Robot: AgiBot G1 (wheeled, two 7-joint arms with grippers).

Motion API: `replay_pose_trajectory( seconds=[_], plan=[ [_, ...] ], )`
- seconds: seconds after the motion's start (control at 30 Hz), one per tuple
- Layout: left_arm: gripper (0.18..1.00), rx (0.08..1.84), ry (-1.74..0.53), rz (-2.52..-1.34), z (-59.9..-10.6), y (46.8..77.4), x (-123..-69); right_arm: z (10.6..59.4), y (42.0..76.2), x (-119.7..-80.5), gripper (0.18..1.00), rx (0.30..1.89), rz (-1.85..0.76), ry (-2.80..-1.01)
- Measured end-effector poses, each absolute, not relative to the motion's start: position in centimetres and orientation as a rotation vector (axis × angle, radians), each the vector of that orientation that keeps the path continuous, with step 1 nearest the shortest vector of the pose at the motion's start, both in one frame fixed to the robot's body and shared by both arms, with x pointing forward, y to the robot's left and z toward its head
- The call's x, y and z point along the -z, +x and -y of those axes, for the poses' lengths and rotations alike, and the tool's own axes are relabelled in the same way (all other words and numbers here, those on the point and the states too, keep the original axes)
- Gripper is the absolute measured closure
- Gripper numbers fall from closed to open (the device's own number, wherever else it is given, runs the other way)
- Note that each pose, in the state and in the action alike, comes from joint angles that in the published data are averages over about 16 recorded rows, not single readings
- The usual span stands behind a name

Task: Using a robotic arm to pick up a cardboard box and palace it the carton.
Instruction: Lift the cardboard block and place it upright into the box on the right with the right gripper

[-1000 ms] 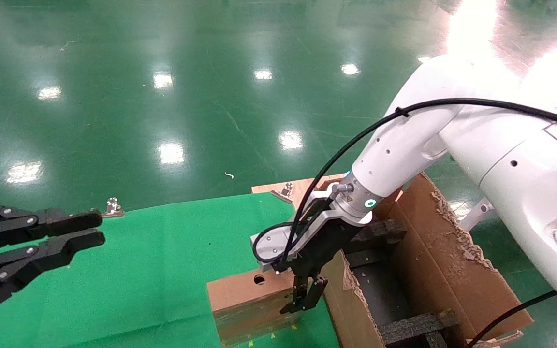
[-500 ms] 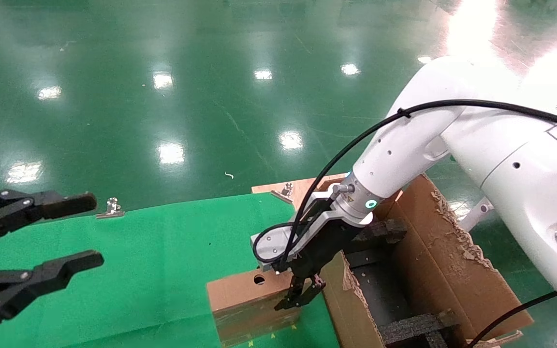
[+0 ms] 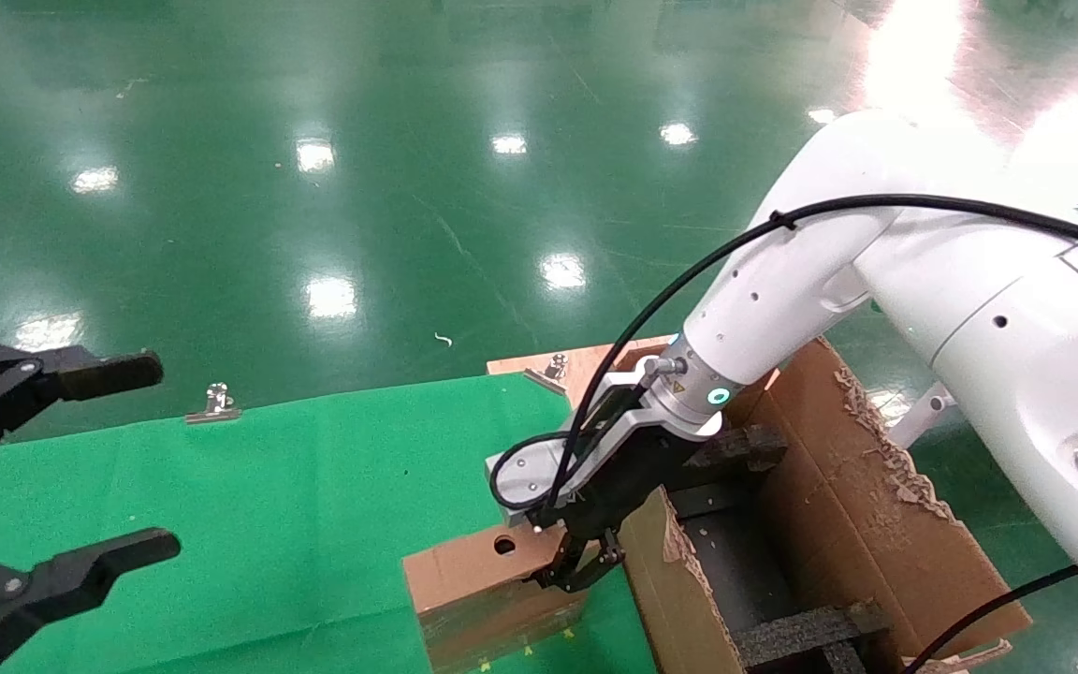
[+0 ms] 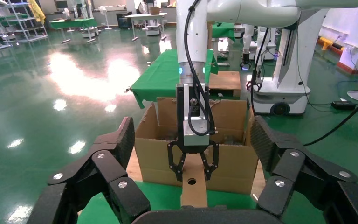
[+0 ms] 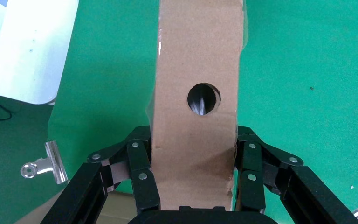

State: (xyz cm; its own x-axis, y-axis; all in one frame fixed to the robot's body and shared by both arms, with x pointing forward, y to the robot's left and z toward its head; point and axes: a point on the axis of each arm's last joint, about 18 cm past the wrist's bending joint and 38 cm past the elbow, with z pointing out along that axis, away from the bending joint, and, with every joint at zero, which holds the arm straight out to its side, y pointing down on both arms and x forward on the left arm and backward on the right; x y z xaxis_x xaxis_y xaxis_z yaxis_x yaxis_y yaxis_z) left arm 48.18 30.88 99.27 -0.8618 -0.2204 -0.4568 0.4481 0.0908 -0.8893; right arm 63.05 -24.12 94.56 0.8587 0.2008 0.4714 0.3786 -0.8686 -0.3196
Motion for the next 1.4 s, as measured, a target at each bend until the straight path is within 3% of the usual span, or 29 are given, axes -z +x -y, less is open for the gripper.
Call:
replay_pose_trajectory(
  seconds=[0.27, 0.57, 0.77, 1.03, 1.4],
  plan=[
    [0.254, 1.822, 0.223, -1.893, -30.9, 48.2, -99.3, 25.7, 62.5, -99.6, 0.783, 0.714, 0.379, -2.533],
    [0.196, 1.822, 0.223, -1.893, -30.9, 48.2, -99.3, 29.0, 60.0, -108.3, 0.794, 0.916, 0.323, -2.433],
    [0.185, 1.822, 0.223, -1.893, -30.9, 48.2, -99.3, 32.0, 58.0, -111.7, 0.796, 1.007, 0.243, -2.423],
    [0.184, 1.822, 0.223, -1.893, -30.9, 48.2, -99.3, 37.7, 55.1, -112.4, 0.799, 1.066, 0.051, -2.486],
    [0.184, 1.822, 0.223, -1.893, -30.9, 48.2, -99.3, 45.9, 50.7, -108.9, 0.802, 1.054, -0.302, -2.590]
  ],
)
